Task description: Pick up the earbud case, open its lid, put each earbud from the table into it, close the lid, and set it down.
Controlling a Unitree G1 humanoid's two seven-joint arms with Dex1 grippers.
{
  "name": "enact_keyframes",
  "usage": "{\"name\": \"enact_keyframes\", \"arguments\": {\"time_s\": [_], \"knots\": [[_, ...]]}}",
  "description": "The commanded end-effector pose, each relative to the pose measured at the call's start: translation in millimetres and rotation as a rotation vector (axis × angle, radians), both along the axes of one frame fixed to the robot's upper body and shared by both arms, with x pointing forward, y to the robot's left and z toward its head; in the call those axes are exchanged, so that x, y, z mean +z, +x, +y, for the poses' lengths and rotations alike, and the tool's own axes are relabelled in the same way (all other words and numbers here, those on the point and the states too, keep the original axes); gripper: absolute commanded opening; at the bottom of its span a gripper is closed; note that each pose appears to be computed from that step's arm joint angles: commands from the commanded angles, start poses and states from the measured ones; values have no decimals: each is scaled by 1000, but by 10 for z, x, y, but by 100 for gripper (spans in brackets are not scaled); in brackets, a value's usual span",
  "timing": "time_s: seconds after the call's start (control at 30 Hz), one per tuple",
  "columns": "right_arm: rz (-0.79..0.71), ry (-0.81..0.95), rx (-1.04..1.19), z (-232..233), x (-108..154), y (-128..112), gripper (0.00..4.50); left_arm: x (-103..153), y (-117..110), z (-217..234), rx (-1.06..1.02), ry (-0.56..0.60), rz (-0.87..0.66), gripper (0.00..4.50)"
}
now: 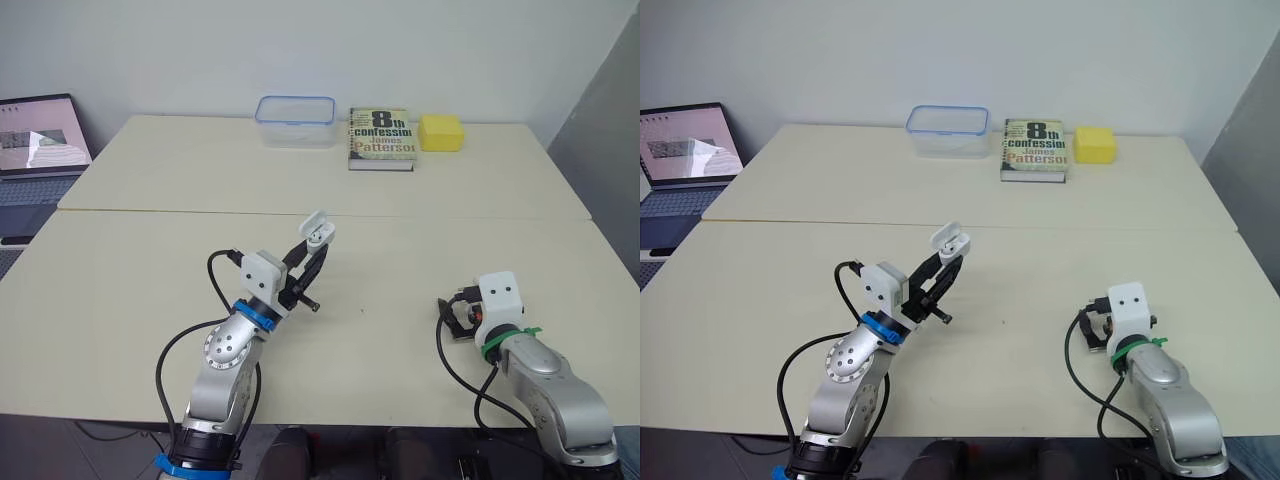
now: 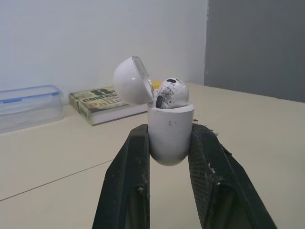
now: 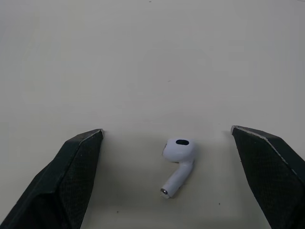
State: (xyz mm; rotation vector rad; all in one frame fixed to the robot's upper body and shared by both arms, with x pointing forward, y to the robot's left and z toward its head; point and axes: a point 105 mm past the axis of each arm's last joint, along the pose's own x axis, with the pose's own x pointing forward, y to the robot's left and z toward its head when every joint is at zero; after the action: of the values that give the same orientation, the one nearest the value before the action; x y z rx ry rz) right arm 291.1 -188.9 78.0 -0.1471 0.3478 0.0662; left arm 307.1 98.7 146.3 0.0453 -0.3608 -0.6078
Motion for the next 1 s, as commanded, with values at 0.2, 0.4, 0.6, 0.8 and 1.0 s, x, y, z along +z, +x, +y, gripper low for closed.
{"name": "enact_keyframes", "arguments": {"time_s": [0.2, 0.4, 0.6, 0.8, 1.0], "knots": [[47, 30, -76, -59, -129, -35, 321, 116, -48, -6, -7, 1, -55, 74], [63, 80, -100, -93, -119, -52, 109, 117, -47, -21, -10, 0, -53, 74], [62, 86, 19, -68, -49, -88, 41, 119, -51, -21, -9, 0, -53, 74], [19, -79, 636, 289, 308, -123, 41, 124, -89, -38, -18, 2, -50, 74], [198, -366, 1149, 17, 308, -423, 41, 88, -160, -38, -7, 2, -34, 74]]}}
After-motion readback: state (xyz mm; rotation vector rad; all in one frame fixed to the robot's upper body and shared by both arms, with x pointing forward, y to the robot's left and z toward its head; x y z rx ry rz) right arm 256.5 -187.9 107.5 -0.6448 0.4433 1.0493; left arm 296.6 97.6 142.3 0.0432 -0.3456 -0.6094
